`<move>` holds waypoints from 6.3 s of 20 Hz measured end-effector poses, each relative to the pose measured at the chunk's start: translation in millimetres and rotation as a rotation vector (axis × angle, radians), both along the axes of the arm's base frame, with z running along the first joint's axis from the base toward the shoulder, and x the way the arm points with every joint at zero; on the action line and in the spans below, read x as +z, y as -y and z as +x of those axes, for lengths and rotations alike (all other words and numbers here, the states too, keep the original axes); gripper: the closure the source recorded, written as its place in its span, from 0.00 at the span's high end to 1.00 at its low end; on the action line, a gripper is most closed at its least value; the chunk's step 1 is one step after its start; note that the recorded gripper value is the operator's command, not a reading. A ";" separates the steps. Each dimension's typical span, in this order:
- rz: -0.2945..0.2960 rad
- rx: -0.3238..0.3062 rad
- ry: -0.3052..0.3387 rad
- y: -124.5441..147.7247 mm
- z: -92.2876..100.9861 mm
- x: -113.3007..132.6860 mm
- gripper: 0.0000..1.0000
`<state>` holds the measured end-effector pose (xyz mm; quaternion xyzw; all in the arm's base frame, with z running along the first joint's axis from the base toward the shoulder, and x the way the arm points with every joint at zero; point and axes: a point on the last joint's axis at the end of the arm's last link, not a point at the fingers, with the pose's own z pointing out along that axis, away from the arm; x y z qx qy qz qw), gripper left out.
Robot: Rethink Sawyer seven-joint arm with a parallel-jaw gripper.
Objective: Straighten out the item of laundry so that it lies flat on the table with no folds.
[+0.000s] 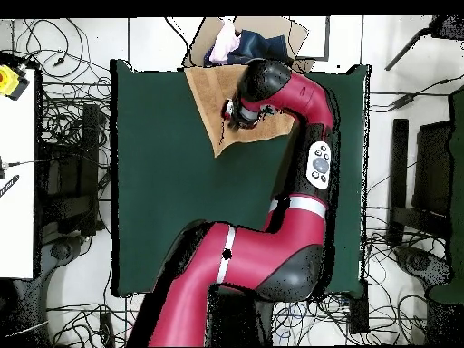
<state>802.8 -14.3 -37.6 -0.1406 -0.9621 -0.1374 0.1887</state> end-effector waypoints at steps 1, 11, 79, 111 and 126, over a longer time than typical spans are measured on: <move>0.018 -0.020 -0.038 -1.6 -4.1 2.2 0.00; 0.138 -0.281 -0.319 -24.7 -58.0 43.4 0.00; 0.048 -0.286 -0.036 34.5 -4.0 -35.2 0.00; 0.201 -0.319 -0.106 11.7 -9.1 -46.5 0.00; 0.368 -0.404 -0.269 -17.7 -40.9 -62.0 0.00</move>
